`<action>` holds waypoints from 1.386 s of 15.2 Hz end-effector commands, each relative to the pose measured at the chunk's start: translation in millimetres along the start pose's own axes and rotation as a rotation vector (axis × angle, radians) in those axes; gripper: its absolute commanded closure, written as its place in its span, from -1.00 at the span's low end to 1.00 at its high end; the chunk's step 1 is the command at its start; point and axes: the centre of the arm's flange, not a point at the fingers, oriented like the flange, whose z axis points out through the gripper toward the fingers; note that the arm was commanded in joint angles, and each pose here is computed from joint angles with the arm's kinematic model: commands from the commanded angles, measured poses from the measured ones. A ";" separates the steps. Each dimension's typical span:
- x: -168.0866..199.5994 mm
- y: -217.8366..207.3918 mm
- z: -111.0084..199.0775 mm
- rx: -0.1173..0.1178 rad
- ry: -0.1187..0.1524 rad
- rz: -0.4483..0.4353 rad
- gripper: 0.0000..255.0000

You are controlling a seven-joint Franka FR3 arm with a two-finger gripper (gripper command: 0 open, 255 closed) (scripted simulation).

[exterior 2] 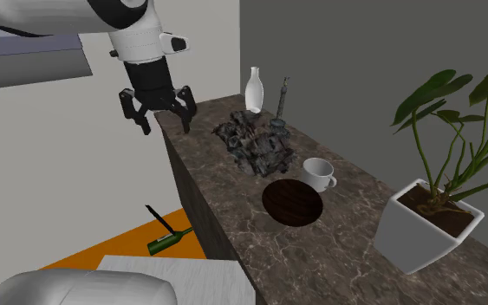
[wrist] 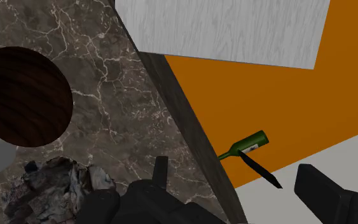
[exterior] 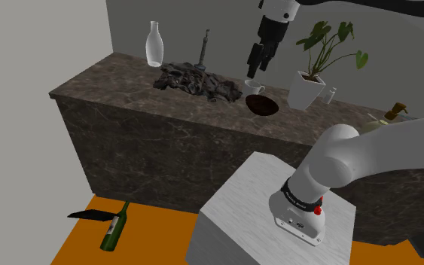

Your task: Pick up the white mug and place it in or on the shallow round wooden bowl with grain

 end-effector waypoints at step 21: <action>80.1 211.7 134.1 -0.002 0.014 0.028 -1.00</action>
